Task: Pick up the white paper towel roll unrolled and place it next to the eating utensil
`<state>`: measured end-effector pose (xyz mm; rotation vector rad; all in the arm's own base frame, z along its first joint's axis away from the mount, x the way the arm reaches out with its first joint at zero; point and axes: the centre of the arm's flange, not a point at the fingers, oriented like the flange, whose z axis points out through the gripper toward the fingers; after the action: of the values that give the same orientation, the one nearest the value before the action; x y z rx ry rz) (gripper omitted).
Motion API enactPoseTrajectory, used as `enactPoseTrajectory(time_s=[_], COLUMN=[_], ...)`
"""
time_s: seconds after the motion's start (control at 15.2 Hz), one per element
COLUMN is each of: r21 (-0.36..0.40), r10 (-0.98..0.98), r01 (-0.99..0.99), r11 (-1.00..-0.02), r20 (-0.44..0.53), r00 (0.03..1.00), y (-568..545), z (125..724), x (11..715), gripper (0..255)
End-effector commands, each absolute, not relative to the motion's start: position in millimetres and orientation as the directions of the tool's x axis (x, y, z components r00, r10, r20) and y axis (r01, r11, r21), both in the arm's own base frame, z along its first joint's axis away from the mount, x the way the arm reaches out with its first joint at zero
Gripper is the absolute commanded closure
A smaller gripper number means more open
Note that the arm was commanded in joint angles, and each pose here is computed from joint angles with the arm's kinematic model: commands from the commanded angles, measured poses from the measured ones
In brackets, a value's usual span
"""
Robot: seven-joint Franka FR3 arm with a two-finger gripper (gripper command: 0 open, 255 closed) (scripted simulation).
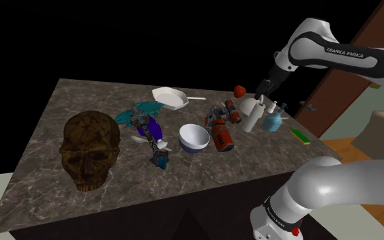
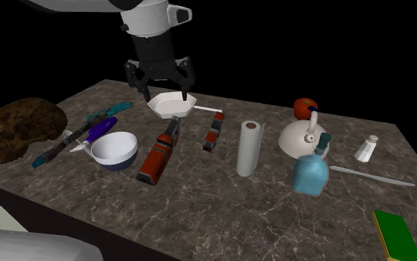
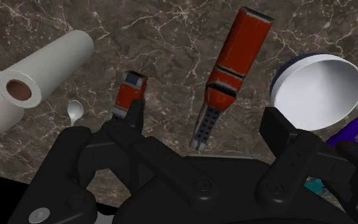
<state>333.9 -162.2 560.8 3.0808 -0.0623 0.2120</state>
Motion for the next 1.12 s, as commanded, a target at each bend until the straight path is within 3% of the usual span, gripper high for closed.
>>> enactPoseTrajectory(time_s=[0.0,1.06], r21=[0.047,0.007], r10=[-0.061,-0.251], r01=[-0.068,-0.258], r11=[-0.997,-0.966], r20=[0.146,0.196], r00=[0.987,0.948], y=[-185.2,-375.4], z=[551.7,462.6], x=[342.2,359.6], gripper=[0,0])
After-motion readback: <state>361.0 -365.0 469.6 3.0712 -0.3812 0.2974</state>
